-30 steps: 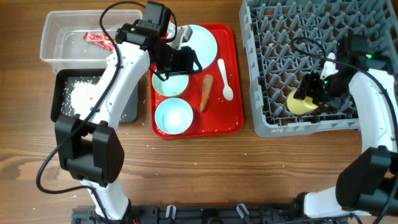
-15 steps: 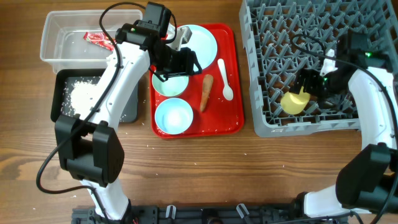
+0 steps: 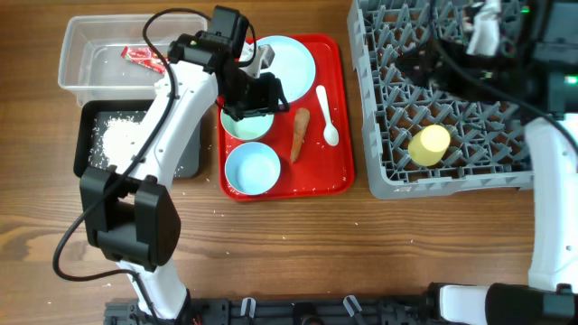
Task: Sort waste into correct bins and load items into the dishwasher rack
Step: 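Grasp the carrot on the red tray with the left gripper, then carry the carrot left and drop it into the black tray, then grasp the white spoon on the red tray with the right gripper, then carry the spoon right and place it in the dish rack, then reach the right gripper to the light-blue bowl and grasp its rim, then carry the light-blue bowl right and set it in the rack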
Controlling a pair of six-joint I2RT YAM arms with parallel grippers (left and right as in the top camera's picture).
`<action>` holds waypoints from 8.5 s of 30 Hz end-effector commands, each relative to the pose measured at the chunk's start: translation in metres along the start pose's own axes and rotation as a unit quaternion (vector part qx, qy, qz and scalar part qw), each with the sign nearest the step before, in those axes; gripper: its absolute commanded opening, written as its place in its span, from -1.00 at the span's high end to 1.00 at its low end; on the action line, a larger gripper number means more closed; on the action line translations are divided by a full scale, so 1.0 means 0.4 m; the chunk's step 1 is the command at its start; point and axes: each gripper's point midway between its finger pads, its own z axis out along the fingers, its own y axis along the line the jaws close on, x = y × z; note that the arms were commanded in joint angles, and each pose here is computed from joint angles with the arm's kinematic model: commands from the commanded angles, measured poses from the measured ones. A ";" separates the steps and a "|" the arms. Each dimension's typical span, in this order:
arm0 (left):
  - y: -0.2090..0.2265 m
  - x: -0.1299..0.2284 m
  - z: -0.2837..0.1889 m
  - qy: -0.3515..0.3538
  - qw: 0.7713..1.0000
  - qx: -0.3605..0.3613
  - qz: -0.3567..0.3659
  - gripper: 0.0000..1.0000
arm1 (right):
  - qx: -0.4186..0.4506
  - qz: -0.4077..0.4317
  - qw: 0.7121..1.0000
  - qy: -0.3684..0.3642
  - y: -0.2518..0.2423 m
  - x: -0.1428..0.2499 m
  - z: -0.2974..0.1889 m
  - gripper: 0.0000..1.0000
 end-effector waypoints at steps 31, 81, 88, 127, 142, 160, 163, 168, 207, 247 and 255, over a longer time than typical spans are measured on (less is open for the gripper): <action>0.060 0.023 0.424 0.009 0.966 -0.238 0.101 -0.04 | 0.144 0.072 0.987 -0.012 -0.123 0.009 -0.022 -0.99; 0.744 0.048 -0.110 -0.185 0.770 -0.284 -0.541 -0.18 | 0.143 0.068 0.987 -0.022 -0.122 -0.005 -0.022 -0.99; 0.638 -0.001 -0.238 -0.198 0.808 -0.248 -0.497 -0.39 | 0.139 0.045 0.989 -0.027 -0.116 -0.016 -0.020 -1.00; 0.075 -0.179 -0.252 -0.316 0.905 -0.068 -0.276 -0.51 | 0.139 -0.081 0.986 0.054 0.052 0.075 0.335 -0.20; 0.277 -0.108 -0.418 -0.334 0.860 -0.115 -0.368 -0.83 | 0.255 -0.126 0.936 0.208 -0.209 0.295 0.697 0.32; 0.283 -0.087 -0.407 -0.318 0.862 -0.124 -0.374 -0.99 | 0.267 -0.136 0.928 0.223 -0.261 0.344 0.724 0.92; 0.283 -0.087 -0.407 -0.318 0.862 -0.124 -0.374 -0.99 | 0.257 -0.133 0.930 0.227 -0.254 0.349 0.726 0.91; 0.283 -0.087 -0.407 -0.318 0.862 -0.124 -0.374 -1.00 | 0.219 -0.128 0.941 0.223 -0.165 0.301 0.675 0.91; 0.299 -0.060 -0.401 -0.304 0.860 -0.147 -0.382 -0.99 | 0.445 0.222 0.862 -0.098 -0.501 -0.040 0.123 -0.51; 0.378 -0.006 -0.426 -0.264 0.881 -0.209 -0.334 -1.00 | 0.135 -0.114 0.917 0.357 0.075 0.608 0.678 0.66; 0.378 -0.006 -0.426 -0.264 0.881 -0.209 -0.334 -1.00 | 0.160 -0.093 0.918 0.350 0.071 0.591 0.644 0.91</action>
